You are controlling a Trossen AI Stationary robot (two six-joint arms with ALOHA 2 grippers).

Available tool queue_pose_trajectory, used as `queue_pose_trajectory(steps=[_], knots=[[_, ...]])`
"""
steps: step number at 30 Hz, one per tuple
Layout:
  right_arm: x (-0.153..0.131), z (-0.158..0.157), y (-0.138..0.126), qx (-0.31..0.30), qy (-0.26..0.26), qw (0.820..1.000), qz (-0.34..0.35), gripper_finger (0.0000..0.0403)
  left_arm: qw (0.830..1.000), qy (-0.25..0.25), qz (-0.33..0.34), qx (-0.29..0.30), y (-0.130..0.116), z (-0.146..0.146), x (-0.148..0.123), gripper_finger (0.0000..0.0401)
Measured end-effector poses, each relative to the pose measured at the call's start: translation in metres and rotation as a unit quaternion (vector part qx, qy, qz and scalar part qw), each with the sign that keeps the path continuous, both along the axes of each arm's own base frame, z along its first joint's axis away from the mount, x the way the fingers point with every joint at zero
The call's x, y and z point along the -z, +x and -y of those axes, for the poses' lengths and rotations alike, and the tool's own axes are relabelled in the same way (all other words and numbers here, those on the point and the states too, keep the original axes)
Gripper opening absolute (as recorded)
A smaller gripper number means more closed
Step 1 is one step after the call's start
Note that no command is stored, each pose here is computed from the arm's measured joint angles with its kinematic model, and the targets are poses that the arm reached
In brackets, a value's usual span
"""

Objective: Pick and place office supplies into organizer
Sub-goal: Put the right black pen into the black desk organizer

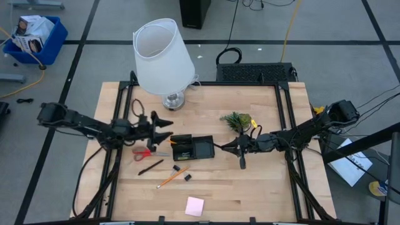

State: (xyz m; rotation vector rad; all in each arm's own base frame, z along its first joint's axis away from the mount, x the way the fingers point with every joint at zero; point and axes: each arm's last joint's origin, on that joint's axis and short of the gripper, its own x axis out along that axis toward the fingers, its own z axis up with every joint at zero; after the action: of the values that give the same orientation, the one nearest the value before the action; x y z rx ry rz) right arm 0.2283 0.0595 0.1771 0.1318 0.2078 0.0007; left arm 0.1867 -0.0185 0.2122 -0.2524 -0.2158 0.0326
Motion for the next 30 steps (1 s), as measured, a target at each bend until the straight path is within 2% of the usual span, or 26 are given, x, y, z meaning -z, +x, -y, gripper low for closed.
queue_pose_trajectory(steps=[3, 7, 10, 15, 23, 30], knots=[[0.000, 0.000, 0.000, 0.001, 0.002, 1.000, 0.000, 0.0026, 1.000, 0.003, -0.010, 0.011, 0.020, 0.007, -0.008, 0.0255], [-0.001, 0.000, 0.000, 0.003, 0.003, 1.000, 0.002, 0.0028, 0.999, 0.031, -0.036, 0.010, 0.044, 0.012, -0.009, 0.0255], [-0.002, 0.001, 0.000, 0.026, 0.014, 0.999, 0.012, 0.0026, 0.998, 0.033, -0.046, 0.013, 0.059, 0.016, -0.009, 0.0255], [-0.004, 0.001, 0.001, 0.026, 0.019, 0.999, 0.023, 0.0028, 0.998, 0.034, -0.051, 0.016, 0.081, 0.021, -0.010, 0.0255], [-0.004, 0.001, 0.001, 0.026, 0.018, 0.999, 0.023, 0.0026, 0.998, 0.012, -0.051, 0.019, 0.110, 0.026, -0.013, 0.0255], [-0.004, 0.001, 0.001, 0.027, 0.021, 0.999, 0.023, 0.0029, 0.998, 0.012, -0.057, 0.021, 0.124, 0.029, -0.010, 0.0255]])
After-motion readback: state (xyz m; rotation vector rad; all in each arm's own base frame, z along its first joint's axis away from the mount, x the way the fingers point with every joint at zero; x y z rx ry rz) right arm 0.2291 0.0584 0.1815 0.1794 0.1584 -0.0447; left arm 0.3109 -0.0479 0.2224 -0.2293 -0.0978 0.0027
